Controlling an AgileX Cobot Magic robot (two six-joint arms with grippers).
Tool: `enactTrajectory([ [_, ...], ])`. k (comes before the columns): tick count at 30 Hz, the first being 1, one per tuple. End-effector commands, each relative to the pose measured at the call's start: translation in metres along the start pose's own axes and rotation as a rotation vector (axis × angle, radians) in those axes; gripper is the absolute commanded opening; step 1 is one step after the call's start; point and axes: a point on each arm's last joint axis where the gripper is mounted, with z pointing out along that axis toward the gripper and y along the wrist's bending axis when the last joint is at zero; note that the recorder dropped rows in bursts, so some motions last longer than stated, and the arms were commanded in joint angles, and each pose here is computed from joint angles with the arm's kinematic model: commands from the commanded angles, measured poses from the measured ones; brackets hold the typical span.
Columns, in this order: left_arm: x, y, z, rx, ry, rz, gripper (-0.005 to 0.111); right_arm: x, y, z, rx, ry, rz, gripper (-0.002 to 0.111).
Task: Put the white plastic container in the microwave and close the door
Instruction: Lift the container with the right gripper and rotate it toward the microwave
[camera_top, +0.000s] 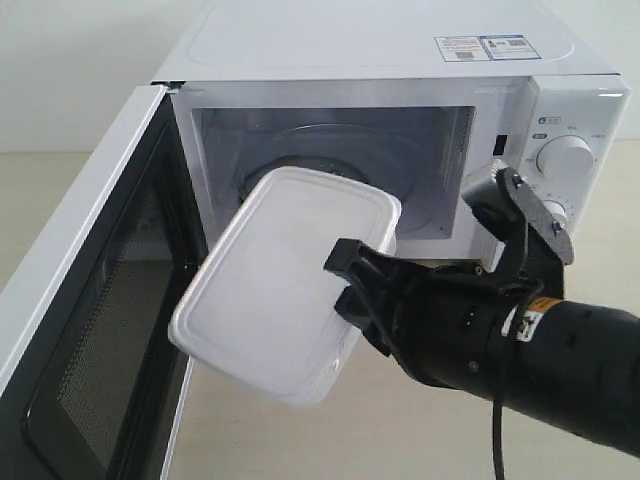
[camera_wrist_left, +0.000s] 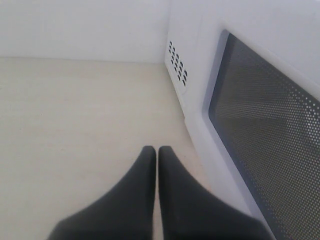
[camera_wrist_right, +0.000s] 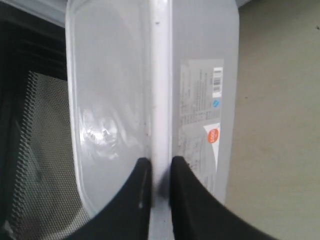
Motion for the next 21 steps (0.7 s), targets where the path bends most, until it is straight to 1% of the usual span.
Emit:
enactTrajectory([
  [1, 0.001, 0.0, 0.0, -0.001, -0.003, -0.015, 0.004, 0.005, -0.008, 0.003, -0.098, -0.059, 0.124, 0.0],
  [4, 0.001, 0.0, 0.0, -0.001, -0.003, -0.015, 0.004, 0.01, -0.012, 0.01, -0.092, -0.044, 0.115, 0.0],
  [11, 0.001, 0.0, 0.0, -0.001, -0.003, -0.015, 0.004, 0.014, -0.016, 0.025, -0.133, -0.071, 0.215, 0.0],
  [13, 0.001, 0.0, 0.0, -0.001, -0.003, -0.015, 0.004, 0.013, -0.018, 0.029, -0.127, -0.096, 0.238, 0.0],
  [17, 0.001, 0.0, 0.0, -0.001, -0.003, -0.015, 0.004, 0.008, -0.026, 0.032, -0.071, -0.171, 0.268, 0.0],
  [21, 0.001, 0.0, 0.0, -0.001, -0.003, -0.015, 0.004, 0.001, -0.028, 0.031, -0.067, -0.255, 0.287, 0.0],
])
